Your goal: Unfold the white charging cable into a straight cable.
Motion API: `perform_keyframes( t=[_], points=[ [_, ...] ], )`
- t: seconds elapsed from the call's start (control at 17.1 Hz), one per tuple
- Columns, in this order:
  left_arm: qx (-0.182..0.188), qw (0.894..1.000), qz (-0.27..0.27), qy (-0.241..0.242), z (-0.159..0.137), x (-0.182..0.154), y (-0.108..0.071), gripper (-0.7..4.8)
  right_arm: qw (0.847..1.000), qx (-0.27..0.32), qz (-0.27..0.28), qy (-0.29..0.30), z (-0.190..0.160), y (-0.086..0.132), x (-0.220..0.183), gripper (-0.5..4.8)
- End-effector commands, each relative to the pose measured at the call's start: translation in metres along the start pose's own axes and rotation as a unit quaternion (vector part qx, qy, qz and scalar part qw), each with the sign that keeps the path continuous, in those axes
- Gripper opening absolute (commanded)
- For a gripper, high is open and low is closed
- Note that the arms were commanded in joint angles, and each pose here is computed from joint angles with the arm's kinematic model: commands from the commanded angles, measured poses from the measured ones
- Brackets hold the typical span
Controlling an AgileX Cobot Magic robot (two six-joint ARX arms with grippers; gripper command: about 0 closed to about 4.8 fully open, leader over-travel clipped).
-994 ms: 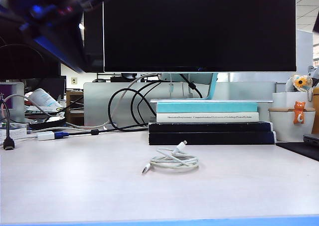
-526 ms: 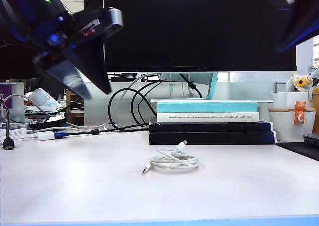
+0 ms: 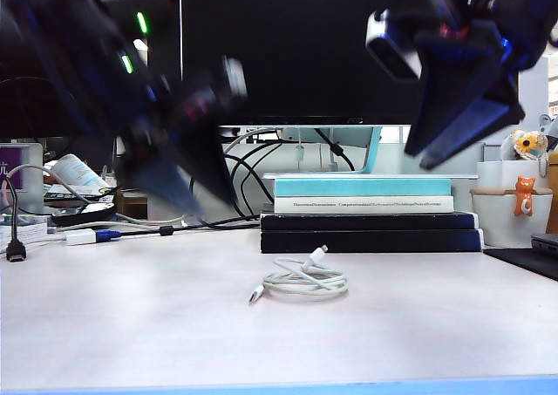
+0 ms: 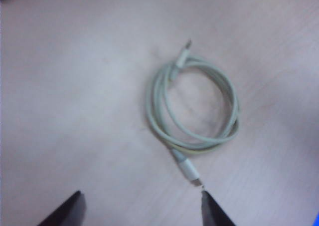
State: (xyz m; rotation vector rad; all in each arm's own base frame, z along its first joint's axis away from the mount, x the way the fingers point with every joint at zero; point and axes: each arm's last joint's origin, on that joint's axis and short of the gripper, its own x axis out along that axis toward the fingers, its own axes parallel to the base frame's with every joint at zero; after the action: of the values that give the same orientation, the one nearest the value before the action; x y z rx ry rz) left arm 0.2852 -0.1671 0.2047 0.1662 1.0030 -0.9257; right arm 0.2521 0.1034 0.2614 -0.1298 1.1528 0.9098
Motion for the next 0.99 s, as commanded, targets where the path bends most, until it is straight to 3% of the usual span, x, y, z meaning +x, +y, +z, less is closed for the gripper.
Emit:
perform_keyframes(
  t=[0.06, 0.12, 0.18, 0.23, 0.58, 0.64, 0.7, 0.99],
  points=[
    [-0.039, 0.999, -0.028, -0.001, 0.0, 0.021, 0.005, 3.18, 1.0, -0.004, -0.01, -0.002, 0.0, 0.0, -0.002, 1.51],
    [-0.052, 0.998, -0.034, 0.002, 0.0, 0.027, 0.005, 3.48, 1.0, -0.003, -0.01, -0.001, 0.0, 0.0, -0.002, 1.54],
    [-0.071, 0.996, -0.044, 0.008, 0.001, 0.032, 0.006, 4.16, 1.0, -0.002, -0.009, 0.0, 0.0, 0.0, -0.002, 1.6],
    [-0.081, 0.996, -0.047, 0.009, 0.001, 0.035, 0.006, 4.35, 1.0, -0.002, -0.008, 0.001, 0.0, 0.001, -0.002, 1.6],
    [-0.124, 0.99, -0.061, -0.015, 0.019, 0.043, -0.007, 4.36, 1.0, -0.004, -0.007, -0.001, 0.0, 0.001, -0.002, 1.59],
    [-0.132, 0.991, -0.034, -0.009, 0.02, 0.044, -0.01, 4.36, 1.0, -0.006, -0.007, -0.003, 0.0, 0.0, -0.002, 1.59],
    [-0.127, 0.991, 0.044, 0.005, 0.022, 0.048, -0.013, 4.36, 1.0, -0.005, -0.007, -0.002, 0.0, 0.0, -0.002, 1.59],
    [-0.123, 0.99, 0.059, 0.022, 0.025, 0.054, -0.023, 4.15, 1.0, -0.005, -0.005, -0.002, 0.0, 0.001, -0.002, 1.59]
  ],
)
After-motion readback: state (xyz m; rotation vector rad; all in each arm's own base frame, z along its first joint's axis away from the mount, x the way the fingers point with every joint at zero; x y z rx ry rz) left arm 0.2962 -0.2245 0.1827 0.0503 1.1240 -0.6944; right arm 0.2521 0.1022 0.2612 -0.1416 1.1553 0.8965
